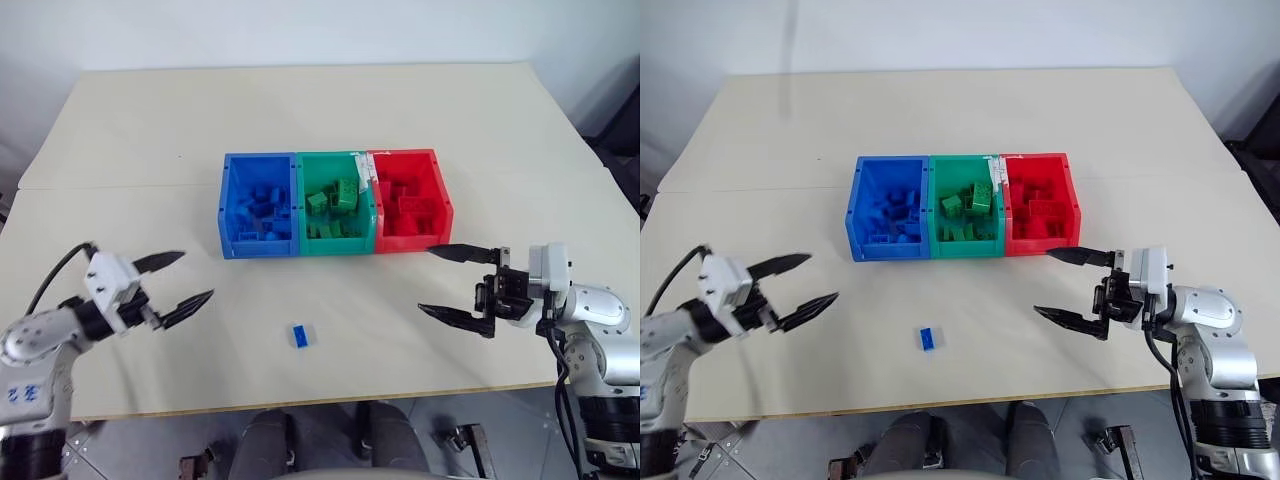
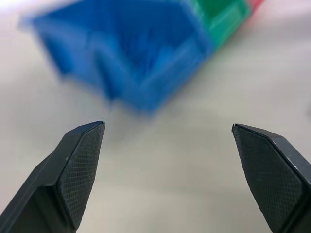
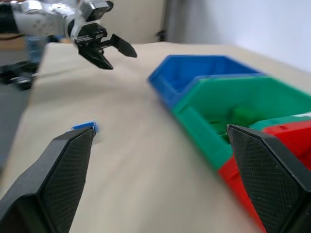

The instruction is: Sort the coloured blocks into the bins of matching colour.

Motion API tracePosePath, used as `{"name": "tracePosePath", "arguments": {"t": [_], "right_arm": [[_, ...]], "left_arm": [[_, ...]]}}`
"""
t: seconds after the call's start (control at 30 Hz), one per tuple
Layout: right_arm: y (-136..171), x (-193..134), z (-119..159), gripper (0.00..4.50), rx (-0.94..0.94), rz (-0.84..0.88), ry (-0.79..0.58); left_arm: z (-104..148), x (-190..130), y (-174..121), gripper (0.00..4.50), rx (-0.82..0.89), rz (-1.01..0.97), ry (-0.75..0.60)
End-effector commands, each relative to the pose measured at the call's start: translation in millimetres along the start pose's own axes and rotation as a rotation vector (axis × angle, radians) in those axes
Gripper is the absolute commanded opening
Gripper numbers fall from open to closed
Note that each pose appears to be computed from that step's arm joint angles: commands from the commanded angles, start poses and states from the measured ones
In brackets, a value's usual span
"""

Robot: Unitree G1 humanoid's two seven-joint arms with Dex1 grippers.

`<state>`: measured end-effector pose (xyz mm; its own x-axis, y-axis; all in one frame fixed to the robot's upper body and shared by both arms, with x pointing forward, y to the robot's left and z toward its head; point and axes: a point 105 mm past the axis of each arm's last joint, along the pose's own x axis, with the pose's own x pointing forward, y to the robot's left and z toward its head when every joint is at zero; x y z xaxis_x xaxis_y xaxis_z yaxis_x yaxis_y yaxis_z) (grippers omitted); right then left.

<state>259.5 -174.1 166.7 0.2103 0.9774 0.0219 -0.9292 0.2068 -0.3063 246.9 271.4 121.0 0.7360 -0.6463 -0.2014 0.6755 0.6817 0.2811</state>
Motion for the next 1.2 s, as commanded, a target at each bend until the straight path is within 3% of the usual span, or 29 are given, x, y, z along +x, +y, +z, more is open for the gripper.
{"name": "tracePosePath", "arguments": {"t": [0.03, 0.13, 0.23, 0.4, 0.5, 0.6, 0.8, 1.07, 1.2], "right_arm": [[-1, -8, 1, 4.50, -0.012, 0.033, 0.026], [-3, -23, -9, 4.50, -0.010, 0.038, 0.085], [-6, -27, -10, 4.50, -0.005, 0.033, 0.087], [-3, -28, -12, 4.50, -0.005, 0.062, 0.092], [3, -29, -11, 4.50, 0.012, 0.076, 0.100], [7, -33, -12, 4.50, 0.019, 0.059, 0.114], [19, -40, -8, 4.50, 0.036, 0.041, 0.130], [35, -44, -13, 4.50, 0.069, 0.039, 0.164], [38, -43, -13, 4.50, 0.072, 0.032, 0.163]], "left_arm": [[-9, -24, 7, 4.45, 0.015, 0.045, 0.056], [-18, -41, 6, 4.45, 0.016, 0.052, 0.084], [-10, -40, -1, 4.45, 0.025, 0.000, 0.061], [9, -10, -33, 4.45, 0.031, -0.191, 0.004], [32, 28, -67, 4.45, 0.042, -0.349, -0.075], [39, 55, -88, 4.45, 0.033, -0.432, -0.094], [36, 99, -126, 4.45, 0.044, -0.595, -0.091], [20, 114, -129, 4.45, 0.063, -0.654, -0.003], [19, 116, -129, 3.55, 0.053, -0.647, 0.001]]}}
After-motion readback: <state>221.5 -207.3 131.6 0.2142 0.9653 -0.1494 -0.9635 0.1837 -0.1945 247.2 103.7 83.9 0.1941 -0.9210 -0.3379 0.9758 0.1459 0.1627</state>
